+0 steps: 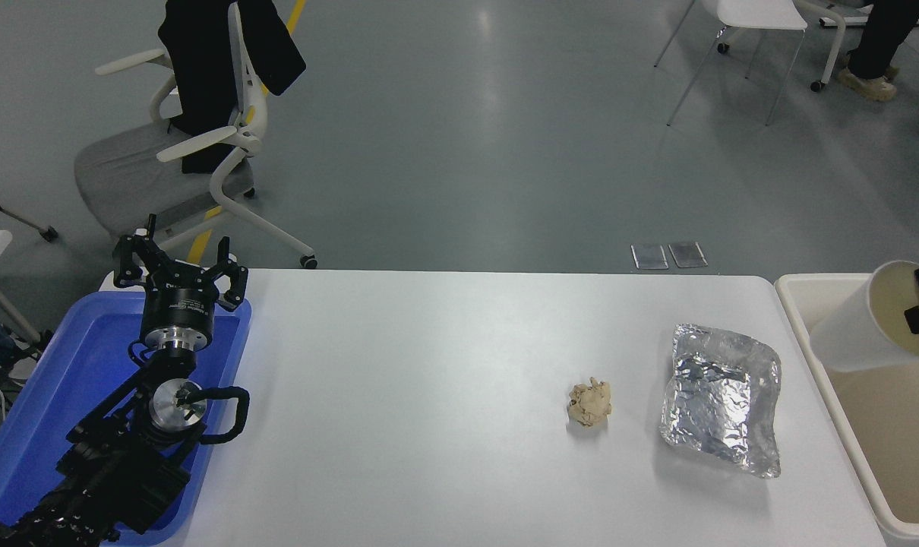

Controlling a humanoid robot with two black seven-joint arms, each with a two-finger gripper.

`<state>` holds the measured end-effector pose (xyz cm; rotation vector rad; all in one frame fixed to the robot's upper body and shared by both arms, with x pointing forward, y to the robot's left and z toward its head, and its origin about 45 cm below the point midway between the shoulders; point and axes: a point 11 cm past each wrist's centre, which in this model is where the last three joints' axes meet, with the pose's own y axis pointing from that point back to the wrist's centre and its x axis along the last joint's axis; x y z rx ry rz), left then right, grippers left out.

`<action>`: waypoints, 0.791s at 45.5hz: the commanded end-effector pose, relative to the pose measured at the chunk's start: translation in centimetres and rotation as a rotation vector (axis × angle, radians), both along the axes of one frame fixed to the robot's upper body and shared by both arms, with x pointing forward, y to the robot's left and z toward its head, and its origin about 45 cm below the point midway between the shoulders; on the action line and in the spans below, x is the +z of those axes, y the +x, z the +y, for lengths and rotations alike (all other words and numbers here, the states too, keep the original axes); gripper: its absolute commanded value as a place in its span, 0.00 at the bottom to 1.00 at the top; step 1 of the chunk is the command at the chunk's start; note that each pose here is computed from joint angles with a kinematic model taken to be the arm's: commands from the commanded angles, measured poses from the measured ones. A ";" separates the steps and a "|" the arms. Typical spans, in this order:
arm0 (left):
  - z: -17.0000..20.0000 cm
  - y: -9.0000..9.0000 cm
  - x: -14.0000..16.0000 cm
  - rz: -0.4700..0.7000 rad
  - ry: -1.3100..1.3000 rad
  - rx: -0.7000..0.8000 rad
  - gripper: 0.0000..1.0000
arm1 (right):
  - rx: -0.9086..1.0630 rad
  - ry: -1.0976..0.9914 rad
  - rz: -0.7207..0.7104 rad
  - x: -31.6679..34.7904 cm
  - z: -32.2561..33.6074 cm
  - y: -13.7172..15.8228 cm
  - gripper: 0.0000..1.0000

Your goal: Pick up paper cup place in dustbin

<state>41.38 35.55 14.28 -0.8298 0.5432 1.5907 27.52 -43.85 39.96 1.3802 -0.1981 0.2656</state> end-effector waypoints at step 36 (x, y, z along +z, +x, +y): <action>0.0 0.0 0.1 -0.001 0.000 0.000 0.99 | -0.178 -0.230 -0.346 -25.7 -17.4 2.7 0.00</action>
